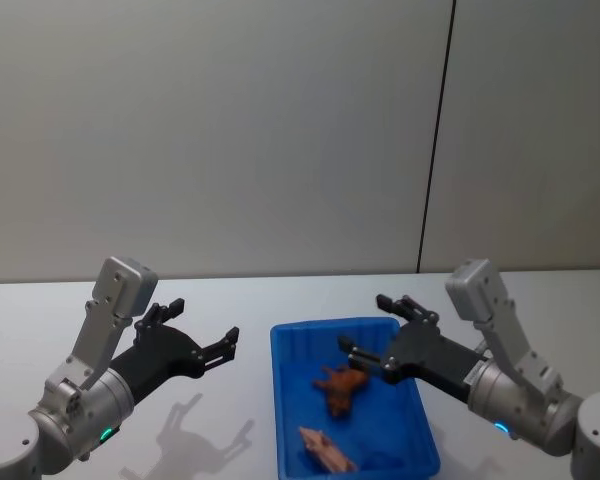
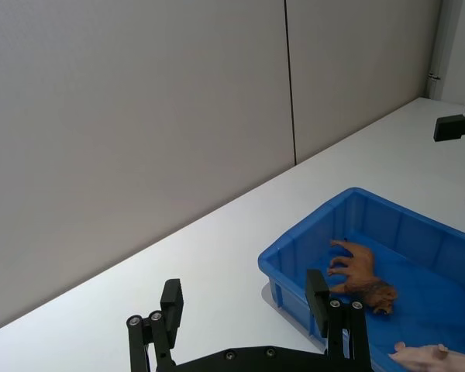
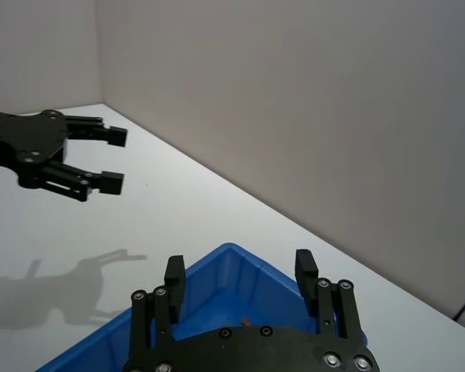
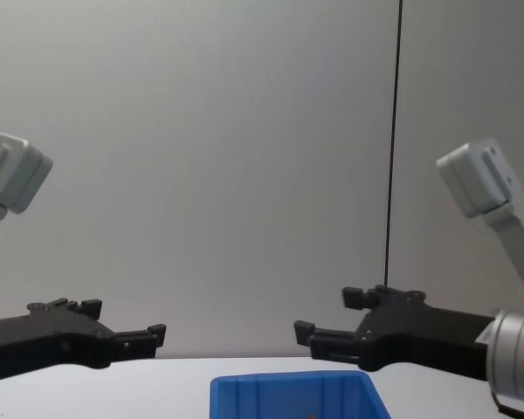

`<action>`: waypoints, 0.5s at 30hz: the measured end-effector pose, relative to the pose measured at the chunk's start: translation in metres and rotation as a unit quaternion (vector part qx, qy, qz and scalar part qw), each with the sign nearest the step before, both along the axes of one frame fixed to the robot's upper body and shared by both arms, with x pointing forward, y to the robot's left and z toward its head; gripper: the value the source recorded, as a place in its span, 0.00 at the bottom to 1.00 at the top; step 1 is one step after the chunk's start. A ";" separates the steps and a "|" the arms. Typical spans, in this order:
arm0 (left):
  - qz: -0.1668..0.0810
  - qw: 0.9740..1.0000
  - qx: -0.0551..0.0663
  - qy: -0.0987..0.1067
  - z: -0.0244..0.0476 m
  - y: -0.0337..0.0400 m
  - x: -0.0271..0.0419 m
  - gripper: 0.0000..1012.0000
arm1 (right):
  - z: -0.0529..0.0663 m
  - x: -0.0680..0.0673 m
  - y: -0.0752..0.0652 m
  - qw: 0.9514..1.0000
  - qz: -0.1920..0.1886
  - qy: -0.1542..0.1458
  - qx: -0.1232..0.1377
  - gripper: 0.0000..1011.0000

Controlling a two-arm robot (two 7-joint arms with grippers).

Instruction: Pick up the two dolls from the table and place them into the box.

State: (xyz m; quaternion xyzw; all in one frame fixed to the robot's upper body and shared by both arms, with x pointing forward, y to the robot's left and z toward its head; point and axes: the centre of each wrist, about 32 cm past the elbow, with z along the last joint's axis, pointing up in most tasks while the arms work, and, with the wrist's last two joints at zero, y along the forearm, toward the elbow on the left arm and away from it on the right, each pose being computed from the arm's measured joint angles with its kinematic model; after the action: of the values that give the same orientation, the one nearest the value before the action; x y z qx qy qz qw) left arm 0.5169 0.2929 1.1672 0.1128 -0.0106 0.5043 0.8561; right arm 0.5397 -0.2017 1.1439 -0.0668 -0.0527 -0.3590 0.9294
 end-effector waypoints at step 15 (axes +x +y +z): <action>0.000 1.000 0.000 0.000 0.0000 0.0000 0.0000 0.99 | 0.000 -0.010 -0.012 0.998 -0.061 0.002 0.013 0.99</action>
State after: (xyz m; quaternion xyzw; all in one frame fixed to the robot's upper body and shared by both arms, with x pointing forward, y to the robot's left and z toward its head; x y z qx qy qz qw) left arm 0.5169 0.2929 1.1672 0.1128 -0.0106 0.5043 0.8561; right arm 0.5294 -0.2136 1.1438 -0.0585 -0.0425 -0.4154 0.9068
